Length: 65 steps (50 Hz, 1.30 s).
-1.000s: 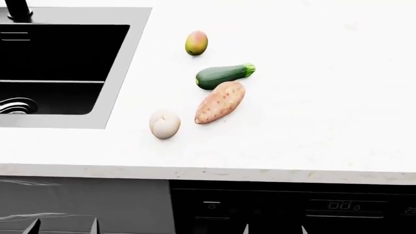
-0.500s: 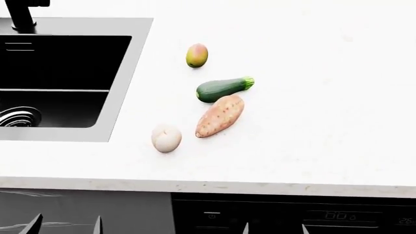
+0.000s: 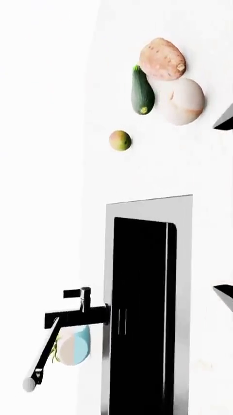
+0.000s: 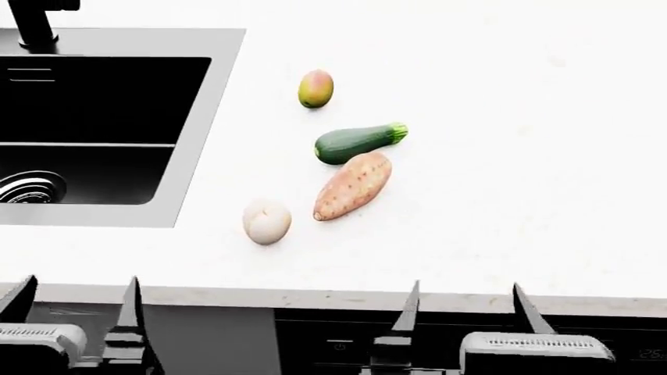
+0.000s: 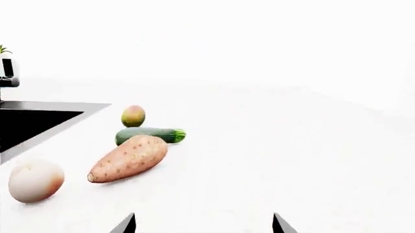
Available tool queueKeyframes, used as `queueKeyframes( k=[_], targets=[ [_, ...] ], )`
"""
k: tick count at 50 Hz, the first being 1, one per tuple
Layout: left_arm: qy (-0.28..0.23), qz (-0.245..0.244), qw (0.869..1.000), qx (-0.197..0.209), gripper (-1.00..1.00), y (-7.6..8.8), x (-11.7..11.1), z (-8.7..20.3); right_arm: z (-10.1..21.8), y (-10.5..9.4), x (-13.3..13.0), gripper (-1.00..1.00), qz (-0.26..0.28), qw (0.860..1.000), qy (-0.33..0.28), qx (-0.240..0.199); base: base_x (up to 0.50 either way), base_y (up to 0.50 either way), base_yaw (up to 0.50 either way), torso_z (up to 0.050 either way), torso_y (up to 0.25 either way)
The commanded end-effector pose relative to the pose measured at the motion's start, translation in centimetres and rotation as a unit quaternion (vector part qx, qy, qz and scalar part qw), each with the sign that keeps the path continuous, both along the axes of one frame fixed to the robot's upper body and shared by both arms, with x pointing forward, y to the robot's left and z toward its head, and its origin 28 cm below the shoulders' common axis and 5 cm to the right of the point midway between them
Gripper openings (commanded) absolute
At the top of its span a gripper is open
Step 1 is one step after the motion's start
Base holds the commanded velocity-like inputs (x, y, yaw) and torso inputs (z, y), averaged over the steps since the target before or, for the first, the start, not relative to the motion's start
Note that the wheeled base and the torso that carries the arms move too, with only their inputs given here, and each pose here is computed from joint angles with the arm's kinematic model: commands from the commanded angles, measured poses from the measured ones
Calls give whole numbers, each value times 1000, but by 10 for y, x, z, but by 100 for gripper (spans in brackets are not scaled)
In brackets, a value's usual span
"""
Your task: There is a mixed pile of frozen fruits and vegetables on the counter. Locate all the frozen vegetables and place the items in a bowl on the counter. Take all the frozen fruits and defrost them in a running sink.
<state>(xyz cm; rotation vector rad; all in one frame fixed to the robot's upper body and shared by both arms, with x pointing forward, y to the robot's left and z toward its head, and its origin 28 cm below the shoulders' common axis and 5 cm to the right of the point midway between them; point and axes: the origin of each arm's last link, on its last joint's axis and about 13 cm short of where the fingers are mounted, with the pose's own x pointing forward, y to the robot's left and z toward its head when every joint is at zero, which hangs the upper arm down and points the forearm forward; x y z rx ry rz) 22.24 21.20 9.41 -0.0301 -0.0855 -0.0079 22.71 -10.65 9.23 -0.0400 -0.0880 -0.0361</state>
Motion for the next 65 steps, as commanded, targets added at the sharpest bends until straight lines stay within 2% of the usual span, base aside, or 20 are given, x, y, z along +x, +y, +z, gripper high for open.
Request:
queueKeyframes(
  k=[1,2,3,4,5,6,8,9,10,12,16,18,25,26,30,65],
  targets=[
    [-28,-31,999,15,100,7,1,111,118,-17,9,100,-16,997,-45,-61,0,0,0,0,0],
    [-38,-18,999,22,100,9,6,125,128,-19,11,100,-21,996,-51,-64,0,0,0,0,0],
    [-21,-27,999,17,100,10,11,129,132,-21,12,100,-22,998,-49,-40,0,0,0,0,0],
    [27,-27,999,16,100,13,21,132,138,-23,14,100,-33,996,-56,-53,0,0,0,0,0],
    [16,-40,999,16,100,13,24,138,145,-27,15,100,-42,997,-67,-26,0,0,0,0,0],
    [17,-42,999,30,100,14,24,140,147,-27,17,100,-36,997,-50,-40,0,0,0,0,0],
    [15,-28,999,22,100,21,20,135,136,-28,13,100,-18,997,4,-68,0,0,0,0,0],
    [16,-23,999,21,100,22,19,132,133,-29,11,100,-17,998,8,-61,0,0,0,0,0],
    [34,-31,998,48,100,22,17,121,134,-32,11,100,-29,998,5,-51,0,0,0,0,0],
    [24,-28,999,38,100,23,16,126,135,-35,9,100,-38,998,-4,-46,0,0,0,0,0],
    [22,-27,998,49,100,23,14,127,133,-39,6,100,-36,999,-10,-28,0,0,0,0,0],
    [18,-20,998,50,100,26,15,129,132,-41,6,100,-44,998,-12,-49,0,0,0,0,0],
    [16,-18,998,50,100,28,12,133,134,-43,4,100,-45,997,-28,-48,0,0,0,0,0],
    [16,-18,998,50,100,28,12,133,134,-43,4,100,-56,995,-31,-74,23,0,0,0,0],
    [16,-17,998,50,100,29,12,132,135,-46,3,100,-43,998,-34,-40,141,0,0,0,0],
    [30,-26,997,59,100,26,17,121,128,-52,5,100,-49,998,-23,-31,316,0,0,0,0]
  ],
)
